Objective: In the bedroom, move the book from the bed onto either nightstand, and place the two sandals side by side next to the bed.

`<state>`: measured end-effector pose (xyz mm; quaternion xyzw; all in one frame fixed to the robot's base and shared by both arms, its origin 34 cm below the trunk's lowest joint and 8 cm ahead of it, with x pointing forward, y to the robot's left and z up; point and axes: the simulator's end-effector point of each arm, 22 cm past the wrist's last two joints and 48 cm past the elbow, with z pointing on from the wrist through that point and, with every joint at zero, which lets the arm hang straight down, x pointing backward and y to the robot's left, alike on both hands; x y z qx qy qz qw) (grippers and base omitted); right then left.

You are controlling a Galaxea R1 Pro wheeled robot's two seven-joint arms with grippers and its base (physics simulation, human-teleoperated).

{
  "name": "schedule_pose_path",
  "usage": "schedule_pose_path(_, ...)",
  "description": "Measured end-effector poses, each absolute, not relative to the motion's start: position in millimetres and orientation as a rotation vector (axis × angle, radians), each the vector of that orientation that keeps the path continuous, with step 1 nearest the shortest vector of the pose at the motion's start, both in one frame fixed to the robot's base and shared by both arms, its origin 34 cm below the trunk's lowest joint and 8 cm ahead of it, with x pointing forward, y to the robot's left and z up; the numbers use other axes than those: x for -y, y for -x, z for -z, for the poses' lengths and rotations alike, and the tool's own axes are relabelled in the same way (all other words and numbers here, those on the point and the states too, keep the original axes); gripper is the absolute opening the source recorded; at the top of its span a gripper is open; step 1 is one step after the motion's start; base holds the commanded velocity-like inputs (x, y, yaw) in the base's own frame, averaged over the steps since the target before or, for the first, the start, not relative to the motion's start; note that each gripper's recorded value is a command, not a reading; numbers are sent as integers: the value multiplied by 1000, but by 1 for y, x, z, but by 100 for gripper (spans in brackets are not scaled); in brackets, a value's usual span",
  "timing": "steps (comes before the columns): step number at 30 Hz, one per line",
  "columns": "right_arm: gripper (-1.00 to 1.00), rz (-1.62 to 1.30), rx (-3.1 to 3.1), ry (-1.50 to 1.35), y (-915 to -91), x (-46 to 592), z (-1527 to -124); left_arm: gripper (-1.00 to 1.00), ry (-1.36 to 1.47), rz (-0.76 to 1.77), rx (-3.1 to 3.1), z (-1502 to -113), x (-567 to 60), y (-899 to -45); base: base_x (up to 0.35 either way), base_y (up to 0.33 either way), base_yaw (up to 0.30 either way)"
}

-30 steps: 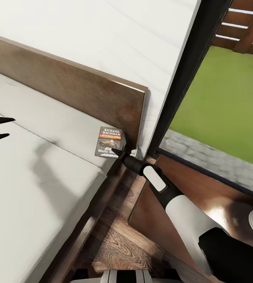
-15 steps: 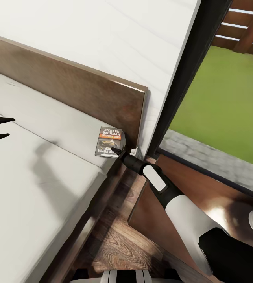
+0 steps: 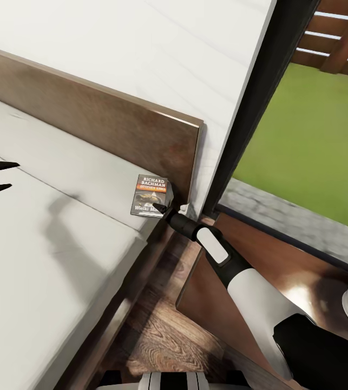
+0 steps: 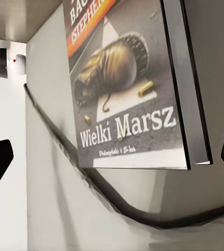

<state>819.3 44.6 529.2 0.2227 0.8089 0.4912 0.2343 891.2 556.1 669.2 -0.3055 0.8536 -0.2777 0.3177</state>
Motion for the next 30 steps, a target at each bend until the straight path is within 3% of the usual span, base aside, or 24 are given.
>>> schedule_pose_path(30, 100, -1340, -2237, -623, -816, -43, -522, 100, 804, 727, -2245, -670, -558, -891, 0, 0, 0)
